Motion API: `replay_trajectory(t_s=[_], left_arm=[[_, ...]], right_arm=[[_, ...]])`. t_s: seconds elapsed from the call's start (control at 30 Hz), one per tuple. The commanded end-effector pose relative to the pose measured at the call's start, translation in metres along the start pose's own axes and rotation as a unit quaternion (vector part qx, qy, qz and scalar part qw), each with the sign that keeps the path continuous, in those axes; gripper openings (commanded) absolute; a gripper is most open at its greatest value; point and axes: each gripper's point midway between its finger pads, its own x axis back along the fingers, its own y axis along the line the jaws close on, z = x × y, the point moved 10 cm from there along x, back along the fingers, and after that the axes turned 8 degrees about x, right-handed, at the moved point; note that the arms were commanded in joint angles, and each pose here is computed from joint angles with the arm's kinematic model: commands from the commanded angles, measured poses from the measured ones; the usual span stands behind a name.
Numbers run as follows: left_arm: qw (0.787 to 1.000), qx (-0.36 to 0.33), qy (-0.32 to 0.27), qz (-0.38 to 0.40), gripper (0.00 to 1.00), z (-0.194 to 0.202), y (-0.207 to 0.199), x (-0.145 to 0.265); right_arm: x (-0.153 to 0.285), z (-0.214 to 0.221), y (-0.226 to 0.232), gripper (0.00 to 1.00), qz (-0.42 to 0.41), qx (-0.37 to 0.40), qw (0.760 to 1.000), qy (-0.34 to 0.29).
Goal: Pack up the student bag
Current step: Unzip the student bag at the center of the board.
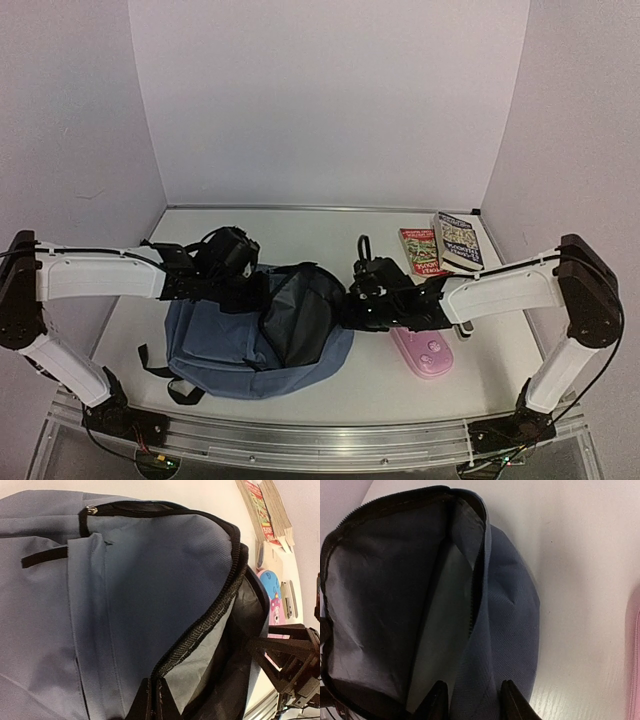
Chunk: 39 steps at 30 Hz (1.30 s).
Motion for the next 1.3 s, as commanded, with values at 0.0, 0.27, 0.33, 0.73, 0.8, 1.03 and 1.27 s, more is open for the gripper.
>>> replay_trajectory(t_s=[0.0,0.27,0.33,0.73,0.8,1.03,1.27], left_arm=[[0.997,0.041,-0.061,-0.013,0.00,-0.020,0.021,0.016],[0.985,0.090,-0.145,-0.033,0.00,-0.053,0.049,0.042],[0.980,0.101,-0.166,-0.040,0.00,-0.060,0.056,0.051],[0.964,0.205,-0.156,-0.068,0.00,-0.026,0.116,0.044],[0.960,0.222,-0.149,-0.077,0.00,-0.017,0.124,0.040],[0.953,0.245,-0.149,-0.097,0.00,-0.004,0.140,0.038],[0.953,0.249,-0.143,-0.102,0.00,-0.005,0.137,0.043]], right_arm=[[0.005,-0.022,0.012,0.15,-0.002,-0.007,0.999,-0.049],[0.026,-0.047,-0.011,0.00,0.025,-0.029,0.995,-0.097],[0.034,-0.053,-0.022,0.00,0.035,-0.035,0.993,-0.107],[0.029,-0.039,-0.051,0.00,0.071,-0.052,0.992,-0.087],[0.024,-0.035,-0.053,0.00,0.079,-0.055,0.992,-0.080],[0.013,-0.029,-0.060,0.00,0.094,-0.063,0.991,-0.067],[0.002,-0.023,-0.074,0.00,0.113,-0.077,0.989,-0.058]])
